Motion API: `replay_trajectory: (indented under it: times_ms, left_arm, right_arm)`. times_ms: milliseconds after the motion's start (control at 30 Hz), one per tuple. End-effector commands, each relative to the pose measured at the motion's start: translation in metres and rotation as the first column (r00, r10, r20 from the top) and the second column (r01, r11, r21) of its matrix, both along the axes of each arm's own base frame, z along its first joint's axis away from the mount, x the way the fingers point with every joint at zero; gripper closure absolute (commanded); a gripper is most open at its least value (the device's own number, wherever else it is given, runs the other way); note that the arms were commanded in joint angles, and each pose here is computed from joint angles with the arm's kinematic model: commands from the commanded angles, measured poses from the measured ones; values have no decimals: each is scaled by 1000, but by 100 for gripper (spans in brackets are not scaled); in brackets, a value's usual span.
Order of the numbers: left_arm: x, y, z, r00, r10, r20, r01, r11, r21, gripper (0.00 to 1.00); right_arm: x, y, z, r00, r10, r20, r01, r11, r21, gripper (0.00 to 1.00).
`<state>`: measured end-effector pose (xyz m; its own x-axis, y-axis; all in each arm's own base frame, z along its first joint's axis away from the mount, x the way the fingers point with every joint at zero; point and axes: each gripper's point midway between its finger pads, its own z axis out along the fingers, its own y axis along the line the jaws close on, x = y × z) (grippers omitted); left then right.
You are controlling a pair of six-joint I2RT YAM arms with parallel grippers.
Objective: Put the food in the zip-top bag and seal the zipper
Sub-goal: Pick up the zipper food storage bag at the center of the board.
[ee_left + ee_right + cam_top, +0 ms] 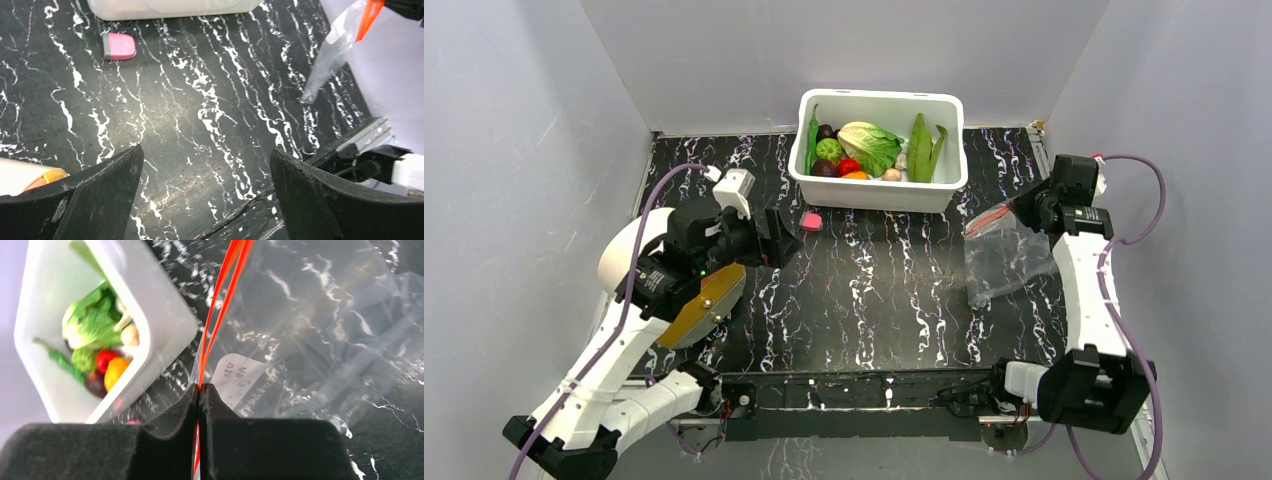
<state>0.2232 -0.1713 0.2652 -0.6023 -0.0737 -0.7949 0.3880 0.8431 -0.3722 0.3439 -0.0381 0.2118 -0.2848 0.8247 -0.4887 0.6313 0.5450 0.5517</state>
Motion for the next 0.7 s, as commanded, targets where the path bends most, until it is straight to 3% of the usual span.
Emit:
replay_trajectory:
  times_ms: [0, 167, 300, 567, 667]
  left_arm:
    - [-6, -12, 23, 999, -36, -41, 33, 997, -76, 6]
    - [-17, -33, 22, 982, -115, -147, 91, 982, -163, 2]
    - [-22, -44, 27, 974, -156, -167, 115, 966, -233, 2]
    - [-36, -65, 25, 938, -275, -210, 191, 918, -348, 9]
    - [-35, -66, 18, 938, -274, -212, 189, 917, -351, 14]
  right_arm:
    - [-3, 32, 48, 948, 263, 178, -250, 964, -96, 100]
    - [-30, 87, 85, 826, 478, 297, -459, 878, -137, 100]
    - [-52, 140, 97, 734, 580, 353, -587, 803, -100, 100]
    - [-91, 218, 113, 553, 705, 445, -775, 631, -37, 100]
    - [-104, 247, 124, 455, 736, 502, -839, 543, -36, 100]
